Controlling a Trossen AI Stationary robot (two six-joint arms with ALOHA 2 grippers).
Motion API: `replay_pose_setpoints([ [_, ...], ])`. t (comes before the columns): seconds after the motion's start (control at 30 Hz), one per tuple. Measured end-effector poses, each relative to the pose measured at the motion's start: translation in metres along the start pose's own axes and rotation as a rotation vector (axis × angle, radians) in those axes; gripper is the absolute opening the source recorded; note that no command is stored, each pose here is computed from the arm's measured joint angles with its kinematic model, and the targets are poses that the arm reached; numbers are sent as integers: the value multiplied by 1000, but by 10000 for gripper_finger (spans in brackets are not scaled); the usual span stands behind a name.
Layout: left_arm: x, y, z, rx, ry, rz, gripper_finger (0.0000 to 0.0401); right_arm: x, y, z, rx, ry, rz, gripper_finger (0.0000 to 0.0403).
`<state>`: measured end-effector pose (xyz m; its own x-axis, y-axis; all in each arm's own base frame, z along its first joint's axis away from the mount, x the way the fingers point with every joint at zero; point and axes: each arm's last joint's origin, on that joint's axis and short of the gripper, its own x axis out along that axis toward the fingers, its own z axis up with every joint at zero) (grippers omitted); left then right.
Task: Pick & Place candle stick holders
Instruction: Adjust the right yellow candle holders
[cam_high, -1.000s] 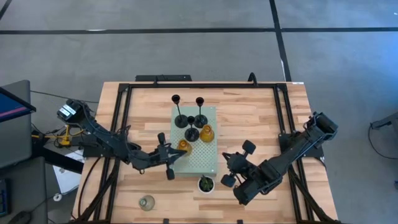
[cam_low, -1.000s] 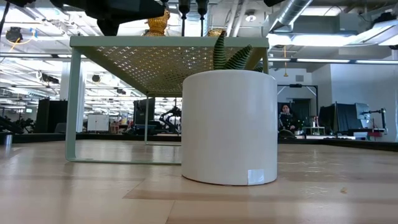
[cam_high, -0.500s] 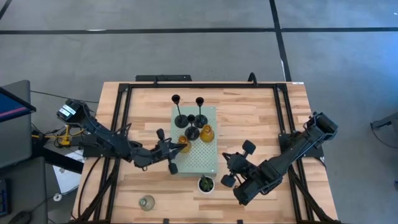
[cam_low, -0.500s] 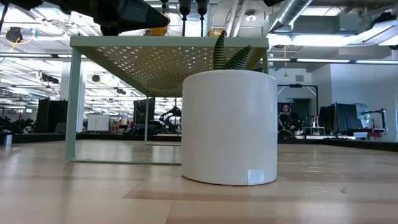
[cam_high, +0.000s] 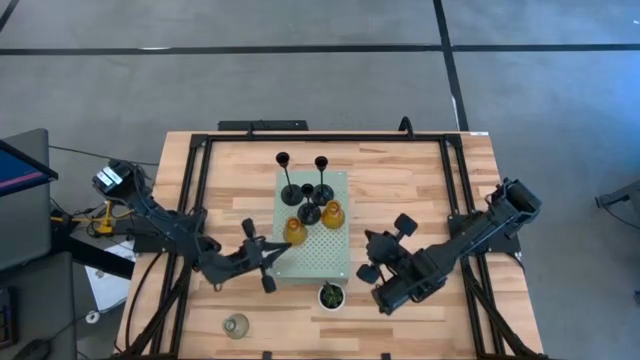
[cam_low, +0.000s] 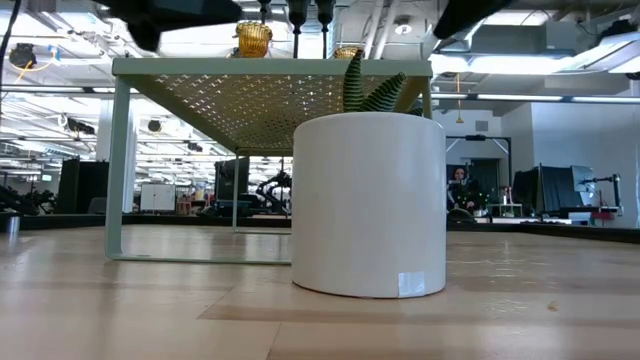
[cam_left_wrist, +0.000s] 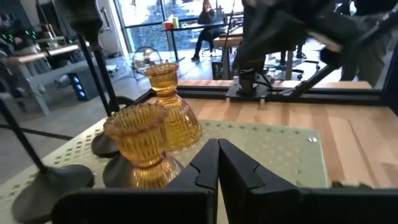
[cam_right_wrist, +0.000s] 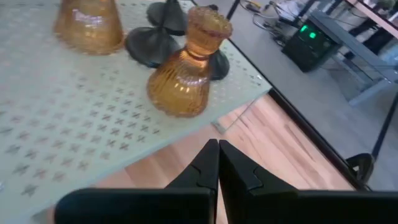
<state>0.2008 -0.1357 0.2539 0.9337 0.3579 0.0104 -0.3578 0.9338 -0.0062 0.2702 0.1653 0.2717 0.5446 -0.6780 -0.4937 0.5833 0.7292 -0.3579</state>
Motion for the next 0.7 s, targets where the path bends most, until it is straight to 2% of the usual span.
replay_pose_setpoints([
  [0.27,-34,-14,0,62,6,45,8,21,-8,8,-44,64,-38,0],
  [0.43,-45,-18,0,94,7,38,8,37,-19,-1,-72,122,-68,0],
  [0.57,-51,-19,0,100,10,67,8,42,-37,-14,-55,193,-33,0],
  [0.7,-56,-20,0,132,10,49,8,42,-57,-22,-1,180,53,0],
])
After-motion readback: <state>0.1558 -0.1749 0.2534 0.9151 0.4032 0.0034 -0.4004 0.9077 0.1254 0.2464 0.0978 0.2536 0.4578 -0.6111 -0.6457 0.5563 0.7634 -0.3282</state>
